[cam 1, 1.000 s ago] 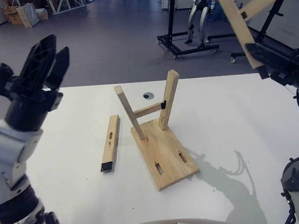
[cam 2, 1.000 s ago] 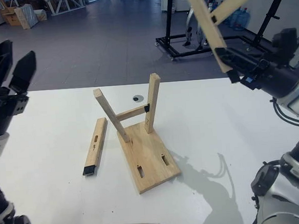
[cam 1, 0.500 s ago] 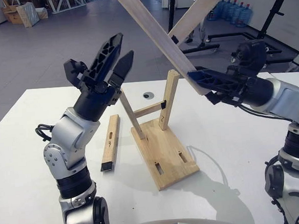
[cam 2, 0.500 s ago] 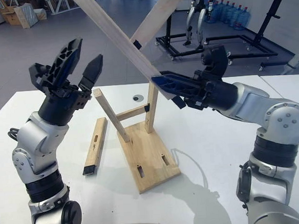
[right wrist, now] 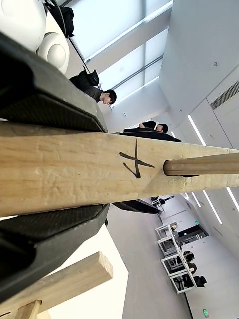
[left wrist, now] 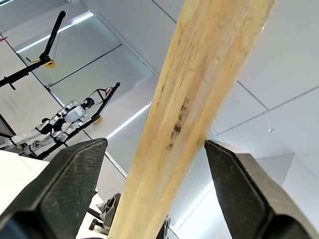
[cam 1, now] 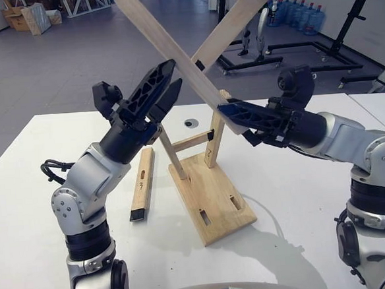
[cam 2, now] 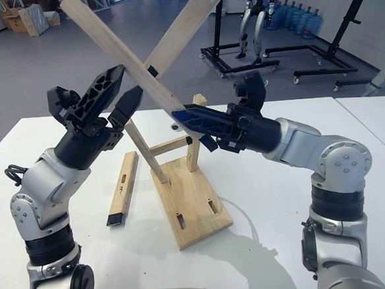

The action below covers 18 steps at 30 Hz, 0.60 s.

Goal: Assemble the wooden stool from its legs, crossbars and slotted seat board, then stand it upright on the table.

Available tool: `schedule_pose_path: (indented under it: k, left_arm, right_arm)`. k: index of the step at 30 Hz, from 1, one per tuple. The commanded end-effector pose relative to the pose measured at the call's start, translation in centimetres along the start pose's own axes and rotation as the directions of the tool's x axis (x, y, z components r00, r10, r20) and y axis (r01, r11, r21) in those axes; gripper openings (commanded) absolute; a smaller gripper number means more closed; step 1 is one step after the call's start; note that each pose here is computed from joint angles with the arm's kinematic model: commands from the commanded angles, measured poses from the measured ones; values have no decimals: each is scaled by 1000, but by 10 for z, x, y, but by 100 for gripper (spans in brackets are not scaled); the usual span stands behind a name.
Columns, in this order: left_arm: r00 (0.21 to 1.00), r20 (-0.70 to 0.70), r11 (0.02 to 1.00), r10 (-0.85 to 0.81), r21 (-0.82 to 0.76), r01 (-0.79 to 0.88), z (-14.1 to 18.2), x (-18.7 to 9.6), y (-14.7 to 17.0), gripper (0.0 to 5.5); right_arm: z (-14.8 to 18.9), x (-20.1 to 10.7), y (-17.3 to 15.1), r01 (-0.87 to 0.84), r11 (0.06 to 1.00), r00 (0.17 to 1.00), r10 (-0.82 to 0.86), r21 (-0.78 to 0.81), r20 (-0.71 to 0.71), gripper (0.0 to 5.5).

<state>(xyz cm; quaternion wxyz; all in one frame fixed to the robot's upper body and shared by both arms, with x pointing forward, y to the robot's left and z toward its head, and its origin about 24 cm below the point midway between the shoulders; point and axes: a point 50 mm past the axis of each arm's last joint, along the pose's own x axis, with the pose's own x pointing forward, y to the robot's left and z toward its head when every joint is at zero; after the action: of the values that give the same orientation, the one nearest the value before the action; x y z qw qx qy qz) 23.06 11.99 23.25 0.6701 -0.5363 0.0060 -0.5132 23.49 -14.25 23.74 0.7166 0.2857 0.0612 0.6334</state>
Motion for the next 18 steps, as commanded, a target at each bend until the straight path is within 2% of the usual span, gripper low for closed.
schedule_pose_path:
  k: [1, 7, 18]
  left_arm:
    - [1000, -10, 998, -19, 58, 20, 6, 5, -8, 357]
    - [998, 46, 995, -52, 87, 48, 23, 16, -18, 357]
    - [999, -46, 998, -6, 69, 10, 8, 14, -9, 357]
  right_arm:
    - [-6, -1, 0, 19, 1000, 1000, -19, 13, -15, 204]
    - [-17, -3, -3, 39, 999, 998, -38, 30, -45, 204]
    - [-16, 1, -1, 5, 1000, 999, -5, 20, -36, 204]
